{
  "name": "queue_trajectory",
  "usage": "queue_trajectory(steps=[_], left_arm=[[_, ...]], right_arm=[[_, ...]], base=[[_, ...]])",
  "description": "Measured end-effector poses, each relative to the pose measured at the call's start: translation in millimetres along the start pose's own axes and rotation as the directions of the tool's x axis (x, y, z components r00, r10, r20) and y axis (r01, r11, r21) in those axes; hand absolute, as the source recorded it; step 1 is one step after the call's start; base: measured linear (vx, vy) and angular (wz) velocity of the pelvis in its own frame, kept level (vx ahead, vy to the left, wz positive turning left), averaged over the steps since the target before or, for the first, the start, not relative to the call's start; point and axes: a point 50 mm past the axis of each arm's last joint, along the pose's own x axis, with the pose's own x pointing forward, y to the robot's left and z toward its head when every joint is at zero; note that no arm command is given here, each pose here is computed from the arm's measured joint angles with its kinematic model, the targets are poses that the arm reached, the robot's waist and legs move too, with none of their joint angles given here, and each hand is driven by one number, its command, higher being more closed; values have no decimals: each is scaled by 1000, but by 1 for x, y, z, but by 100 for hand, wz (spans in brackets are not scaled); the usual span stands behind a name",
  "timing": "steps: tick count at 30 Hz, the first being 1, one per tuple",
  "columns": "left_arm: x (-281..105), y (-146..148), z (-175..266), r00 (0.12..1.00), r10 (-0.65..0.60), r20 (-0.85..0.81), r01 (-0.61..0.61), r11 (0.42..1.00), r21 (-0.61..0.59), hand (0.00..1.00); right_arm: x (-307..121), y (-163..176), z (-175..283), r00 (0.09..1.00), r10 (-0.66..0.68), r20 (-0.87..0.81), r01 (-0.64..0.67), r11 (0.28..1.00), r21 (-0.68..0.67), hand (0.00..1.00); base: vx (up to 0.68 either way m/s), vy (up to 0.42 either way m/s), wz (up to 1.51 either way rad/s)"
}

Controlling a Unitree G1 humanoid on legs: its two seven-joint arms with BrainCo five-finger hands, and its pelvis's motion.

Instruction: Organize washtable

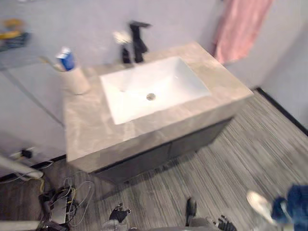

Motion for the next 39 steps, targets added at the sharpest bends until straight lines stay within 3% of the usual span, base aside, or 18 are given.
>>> queue_trajectory(steps=[3,6,8,18,21,24,30,33,37,39], left_arm=[[2,11,7,999,47,7,-47,998,-45,0],[3,-14,13,1000,-1,28,6,988,-154,0],[3,-12,13,1000,4,26,1,981,-194,0],[2,-10,8,1000,13,16,-8,971,-239,0],[2,3,8,999,44,19,-39,970,-241,0],[0,29,8,992,128,18,-113,927,-358,0],[-6,19,-13,987,153,-47,-155,832,-533,0],[-5,24,-17,994,61,-86,-102,777,-622,0],[-7,33,-21,993,73,-90,-114,765,-633,0],[-7,31,-24,990,110,-89,-141,795,-590,0]], right_arm=[[1,14,-4,999,36,-21,-37,999,-33,0],[5,2,8,1000,7,-10,-7,998,-66,0],[4,4,2,1000,9,-24,-10,997,-73,0],[0,2,-16,996,-15,-86,14,1000,-16,0],[-1,11,-20,996,3,-94,-3,1000,0,0],[-2,21,-23,995,24,-100,-22,1000,16,0],[1,0,-11,997,-23,-68,22,1000,-13,0],[4,8,-9,997,-3,-77,0,999,-47,0],[3,15,-16,995,15,-102,-21,998,-56,0],[4,14,-12,996,15,-90,-21,997,-69,0]], base=[[101,-20,-154],[-14,45,-83],[170,-20,-34],[37,30,1],[16,75,2],[-21,25,-50],[-2,202,-144],[36,262,-163],[71,71,-139],[59,74,-151]])
